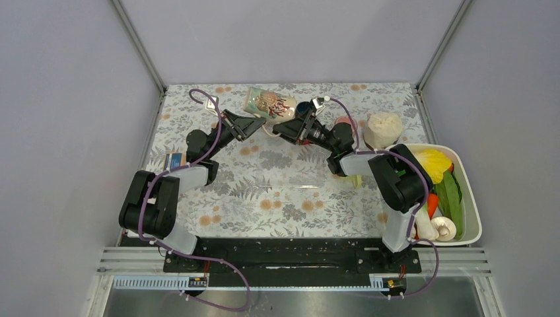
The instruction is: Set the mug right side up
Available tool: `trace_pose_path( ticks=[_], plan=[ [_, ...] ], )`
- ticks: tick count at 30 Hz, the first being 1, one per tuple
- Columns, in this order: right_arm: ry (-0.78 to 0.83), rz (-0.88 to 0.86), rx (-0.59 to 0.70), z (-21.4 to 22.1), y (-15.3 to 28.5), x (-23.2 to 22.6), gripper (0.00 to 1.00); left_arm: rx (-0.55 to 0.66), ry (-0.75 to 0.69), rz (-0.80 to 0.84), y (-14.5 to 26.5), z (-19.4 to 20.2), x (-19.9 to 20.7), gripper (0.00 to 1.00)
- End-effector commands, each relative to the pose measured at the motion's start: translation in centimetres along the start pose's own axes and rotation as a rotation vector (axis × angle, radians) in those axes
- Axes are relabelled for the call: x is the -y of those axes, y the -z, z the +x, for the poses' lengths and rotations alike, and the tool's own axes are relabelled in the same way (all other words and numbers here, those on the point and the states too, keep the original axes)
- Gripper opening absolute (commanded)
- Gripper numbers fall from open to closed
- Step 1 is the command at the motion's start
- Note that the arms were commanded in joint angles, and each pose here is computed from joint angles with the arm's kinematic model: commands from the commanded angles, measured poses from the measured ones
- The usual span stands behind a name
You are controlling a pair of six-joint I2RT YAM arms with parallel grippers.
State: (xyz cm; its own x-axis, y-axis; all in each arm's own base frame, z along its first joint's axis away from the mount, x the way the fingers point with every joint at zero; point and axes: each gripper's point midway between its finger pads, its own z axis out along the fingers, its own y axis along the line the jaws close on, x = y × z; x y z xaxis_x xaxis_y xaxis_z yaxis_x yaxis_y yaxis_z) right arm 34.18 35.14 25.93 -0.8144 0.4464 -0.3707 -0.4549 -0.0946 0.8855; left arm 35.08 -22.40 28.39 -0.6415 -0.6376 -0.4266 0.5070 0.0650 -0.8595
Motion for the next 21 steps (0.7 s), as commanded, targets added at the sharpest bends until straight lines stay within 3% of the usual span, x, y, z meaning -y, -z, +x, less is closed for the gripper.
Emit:
trace_pose_path(
  ticks=[1,13,21],
  plan=[
    [0.057,-0.101,0.027,-1.0,-1.0,-2.9,0.64,0.023,-0.158,0.196,-0.2,0.0,5.3,0.00],
    [0.002,-0.116,0.071,-2.7,-0.7,-3.9,0.44,-0.036,-0.179,0.180,0.2,1.7,4.7,0.00],
    [0.000,-0.123,0.109,-3.9,-0.2,-4.8,0.40,-0.094,-0.193,0.158,0.2,2.8,4.1,0.00]
  ],
)
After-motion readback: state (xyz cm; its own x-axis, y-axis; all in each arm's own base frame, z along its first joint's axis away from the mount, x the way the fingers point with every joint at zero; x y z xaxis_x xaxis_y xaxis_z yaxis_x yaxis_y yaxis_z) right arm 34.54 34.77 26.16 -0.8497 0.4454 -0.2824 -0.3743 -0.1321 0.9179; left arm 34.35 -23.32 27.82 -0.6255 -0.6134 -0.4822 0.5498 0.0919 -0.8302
